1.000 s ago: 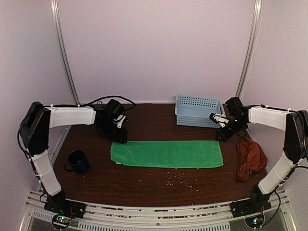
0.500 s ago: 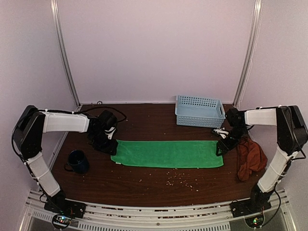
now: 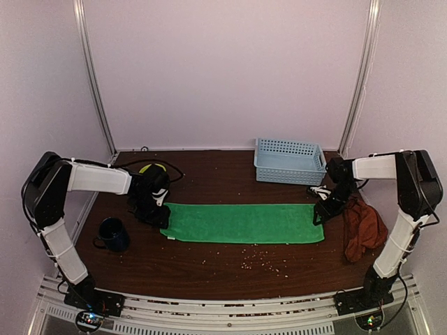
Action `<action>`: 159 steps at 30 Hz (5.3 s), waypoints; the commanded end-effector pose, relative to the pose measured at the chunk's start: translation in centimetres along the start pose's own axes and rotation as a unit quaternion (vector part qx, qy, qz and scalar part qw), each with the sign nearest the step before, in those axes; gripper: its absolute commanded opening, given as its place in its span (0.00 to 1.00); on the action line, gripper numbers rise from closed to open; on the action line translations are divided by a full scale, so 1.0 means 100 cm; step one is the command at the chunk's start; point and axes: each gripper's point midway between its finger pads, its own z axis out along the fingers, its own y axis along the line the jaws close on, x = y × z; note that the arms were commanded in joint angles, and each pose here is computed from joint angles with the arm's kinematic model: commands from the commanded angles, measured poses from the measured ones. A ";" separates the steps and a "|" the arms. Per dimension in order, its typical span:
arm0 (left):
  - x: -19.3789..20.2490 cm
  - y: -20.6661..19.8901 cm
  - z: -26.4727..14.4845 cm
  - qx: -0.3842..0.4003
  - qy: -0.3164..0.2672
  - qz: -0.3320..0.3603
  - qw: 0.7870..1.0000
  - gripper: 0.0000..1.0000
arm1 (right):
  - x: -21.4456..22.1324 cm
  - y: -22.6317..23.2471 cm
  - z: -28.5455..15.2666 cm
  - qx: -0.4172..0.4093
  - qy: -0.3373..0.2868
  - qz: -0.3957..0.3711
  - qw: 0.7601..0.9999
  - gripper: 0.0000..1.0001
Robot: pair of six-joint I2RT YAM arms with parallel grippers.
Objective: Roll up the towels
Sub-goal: Pick up the towel from the center of the board, then fold the towel at the center of the board, then adjust the towel at the center of the board.
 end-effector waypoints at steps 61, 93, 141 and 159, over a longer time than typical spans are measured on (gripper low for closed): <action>-0.015 -0.089 0.003 0.139 -0.003 0.031 0.990 0.40 | -0.089 0.079 -0.174 -0.189 -0.219 -0.090 0.953 0.00; -0.006 -0.073 -0.018 0.128 -0.015 -0.005 0.992 0.46 | -0.177 0.304 -0.046 -0.293 -0.111 -0.218 0.924 0.00; -0.096 -0.081 -0.076 0.158 -0.160 0.009 0.974 0.54 | -0.173 0.303 -0.039 -0.217 -0.154 -0.269 0.926 0.25; -0.109 -0.118 -0.039 0.308 -0.123 0.026 0.943 0.43 | -0.164 0.324 0.047 -0.230 -0.104 -0.283 0.925 0.32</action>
